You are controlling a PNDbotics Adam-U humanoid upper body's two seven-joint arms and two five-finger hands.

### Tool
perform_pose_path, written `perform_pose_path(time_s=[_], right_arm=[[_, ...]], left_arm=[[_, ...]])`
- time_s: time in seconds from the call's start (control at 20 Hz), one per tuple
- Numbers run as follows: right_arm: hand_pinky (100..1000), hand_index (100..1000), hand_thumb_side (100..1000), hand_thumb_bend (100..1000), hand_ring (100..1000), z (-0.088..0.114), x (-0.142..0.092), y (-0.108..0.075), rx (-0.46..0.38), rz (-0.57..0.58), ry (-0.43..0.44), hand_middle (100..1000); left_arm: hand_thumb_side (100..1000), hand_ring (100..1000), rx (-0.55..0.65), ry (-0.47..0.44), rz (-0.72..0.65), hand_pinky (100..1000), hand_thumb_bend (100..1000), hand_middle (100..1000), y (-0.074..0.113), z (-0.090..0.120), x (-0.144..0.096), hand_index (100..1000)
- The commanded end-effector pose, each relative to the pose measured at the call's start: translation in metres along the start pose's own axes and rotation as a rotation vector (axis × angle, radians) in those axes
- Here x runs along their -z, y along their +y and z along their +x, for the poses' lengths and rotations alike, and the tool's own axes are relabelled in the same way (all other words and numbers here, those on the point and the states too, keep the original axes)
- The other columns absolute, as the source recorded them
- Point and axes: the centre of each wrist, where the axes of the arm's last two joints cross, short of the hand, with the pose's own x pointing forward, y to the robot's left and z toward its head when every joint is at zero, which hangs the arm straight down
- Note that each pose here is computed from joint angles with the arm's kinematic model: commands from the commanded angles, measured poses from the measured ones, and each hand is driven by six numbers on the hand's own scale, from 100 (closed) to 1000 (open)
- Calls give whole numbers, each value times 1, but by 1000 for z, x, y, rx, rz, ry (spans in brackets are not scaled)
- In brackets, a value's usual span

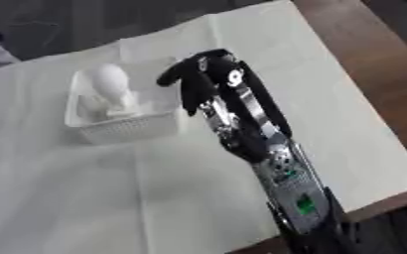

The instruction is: Pick up objects on the table and place them in the box.

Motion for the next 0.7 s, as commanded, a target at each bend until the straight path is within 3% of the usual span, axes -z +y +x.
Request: perform_pose_path(time_s=[0.05,0.15,0.3,0.55,0.6,0.7], right_arm=[[100,652,895,100,281,6,3,-4,-5,-22,-28,337],[100,652,895,100,285,8,3,-6,-2,-37,-37,341],[100,670,921,100,339,11,4,-8,-4,-49,-49,415],[100,705,949,100,439,17,9,-10,20,-86,-96,502],[297,778,977,100,564,18,9,-10,31,-94,-108,602],[470,859,1000,100,676,21,11,-10,61,-115,-144,721]], left_arm=[[862,601,38,-59,31,451,100,604,3,11,-2,684],[872,602,43,-52,75,452,100,607,-1,10,-12,692],[911,640,46,-44,147,478,100,659,-8,8,-20,757],[916,738,34,-14,174,613,100,749,-21,6,-28,834],[929,811,34,-13,163,743,100,816,-22,6,-28,901],[981,881,45,-15,124,854,100,877,-23,6,-28,945]])
